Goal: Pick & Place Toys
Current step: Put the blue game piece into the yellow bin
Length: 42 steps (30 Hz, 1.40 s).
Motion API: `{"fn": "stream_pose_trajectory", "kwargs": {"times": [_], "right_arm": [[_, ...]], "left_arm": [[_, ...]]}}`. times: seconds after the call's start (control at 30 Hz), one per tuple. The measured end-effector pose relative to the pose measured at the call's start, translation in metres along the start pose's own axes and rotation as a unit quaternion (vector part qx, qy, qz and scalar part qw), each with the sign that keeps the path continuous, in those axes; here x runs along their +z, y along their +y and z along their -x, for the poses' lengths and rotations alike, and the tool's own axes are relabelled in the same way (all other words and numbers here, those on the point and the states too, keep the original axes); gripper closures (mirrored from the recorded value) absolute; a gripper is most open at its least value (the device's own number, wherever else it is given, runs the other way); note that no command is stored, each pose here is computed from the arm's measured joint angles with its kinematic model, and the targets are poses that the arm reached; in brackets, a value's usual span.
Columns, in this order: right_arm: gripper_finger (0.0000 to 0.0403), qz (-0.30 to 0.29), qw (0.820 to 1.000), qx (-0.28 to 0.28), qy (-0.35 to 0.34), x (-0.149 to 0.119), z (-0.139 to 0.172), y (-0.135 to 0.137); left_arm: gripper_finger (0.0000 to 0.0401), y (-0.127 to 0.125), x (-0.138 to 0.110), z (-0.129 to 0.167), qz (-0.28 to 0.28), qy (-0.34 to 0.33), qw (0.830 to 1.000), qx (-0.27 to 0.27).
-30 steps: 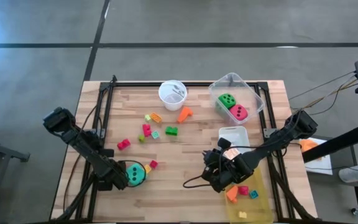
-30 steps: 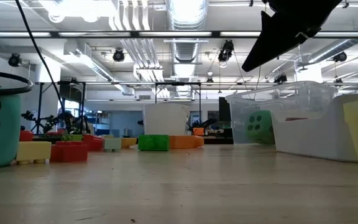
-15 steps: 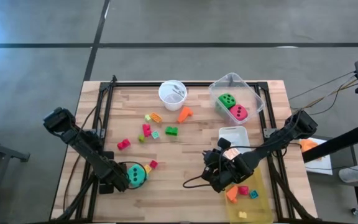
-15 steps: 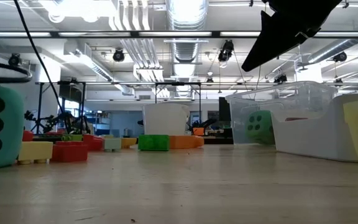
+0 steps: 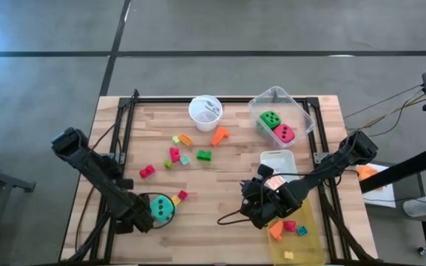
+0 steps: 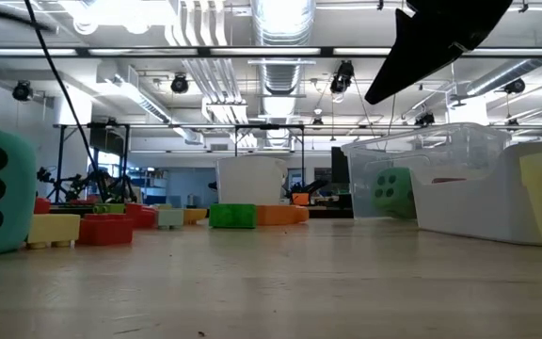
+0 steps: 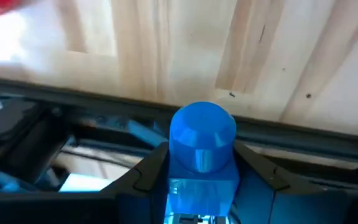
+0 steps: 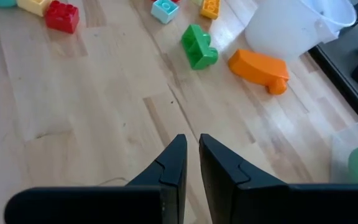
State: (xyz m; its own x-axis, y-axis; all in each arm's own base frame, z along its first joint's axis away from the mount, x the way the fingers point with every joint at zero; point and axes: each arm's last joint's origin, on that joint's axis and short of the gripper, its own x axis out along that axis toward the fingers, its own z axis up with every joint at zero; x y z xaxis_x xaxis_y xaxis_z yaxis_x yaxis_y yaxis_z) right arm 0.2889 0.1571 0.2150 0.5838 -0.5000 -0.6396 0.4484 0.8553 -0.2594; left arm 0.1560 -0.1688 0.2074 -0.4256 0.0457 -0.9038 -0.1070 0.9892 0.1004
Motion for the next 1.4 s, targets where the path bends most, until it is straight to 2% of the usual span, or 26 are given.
{"fn": "stream_pose_trajectory", "kwargs": {"times": [0.17,0.27,0.37,0.5,0.57,0.7,0.8,0.93,1.03,1.1,1.27,1.4], "right_arm": [[0.0342,0.007,1.0,0.014,-0.002,0.001,0.0,0.002],[0.0301,0.018,0.999,0.044,-0.011,0.003,-0.002,0.007],[0.0249,0.029,0.994,0.101,-0.029,0.008,-0.002,0.016],[0.0186,0.051,0.98,0.173,-0.085,0.021,0.002,0.027],[0.0163,0.069,0.972,0.186,-0.126,0.027,0.008,0.032],[0.0134,0.146,0.948,0.197,-0.204,0.034,0.023,0.042],[0.0123,0.194,0.931,0.182,-0.251,0.036,0.033,0.047],[0.012,0.24,0.917,0.136,-0.288,0.036,0.043,0.051],[0.012,0.266,0.906,0.103,-0.312,0.038,0.05,0.053],[0.0119,0.277,0.9,0.095,-0.324,0.042,0.053,0.053],[0.0119,0.282,0.897,0.053,-0.336,0.053,0.059,0.051],[0.012,0.29,0.894,0.047,-0.34,0.057,0.061,0.05]], "left_arm": [[0.0267,-0.001,-0.008,0.038,0.012,-0.063,0.998,0.018],[0.0267,-0.001,-0.012,0.059,0.035,-0.129,0.991,0.018],[0.0267,-0.001,-0.014,0.077,0.062,-0.206,0.977,0.016],[0.0267,-0.008,-0.008,0.095,0.086,-0.32,0.943,-0.004],[0.0267,-0.013,0.001,0.102,0.093,-0.375,0.922,-0.033],[0.0267,-0.02,0.018,0.117,0.084,-0.46,0.88,-0.084],[0.0267,-0.024,0.03,0.131,0.071,-0.527,0.839,-0.115],[0.0267,-0.025,0.045,0.153,0.049,-0.594,0.787,-0.16],[0.0267,-0.019,0.054,0.166,0.046,-0.625,0.759,-0.177],[0.0267,-0.013,0.06,0.17,0.056,-0.633,0.751,-0.182],[0.0267,-0.002,0.069,0.174,0.076,-0.637,0.745,-0.183],[0.0267,0.002,0.074,0.182,0.073,-0.658,0.724,-0.194]]}}
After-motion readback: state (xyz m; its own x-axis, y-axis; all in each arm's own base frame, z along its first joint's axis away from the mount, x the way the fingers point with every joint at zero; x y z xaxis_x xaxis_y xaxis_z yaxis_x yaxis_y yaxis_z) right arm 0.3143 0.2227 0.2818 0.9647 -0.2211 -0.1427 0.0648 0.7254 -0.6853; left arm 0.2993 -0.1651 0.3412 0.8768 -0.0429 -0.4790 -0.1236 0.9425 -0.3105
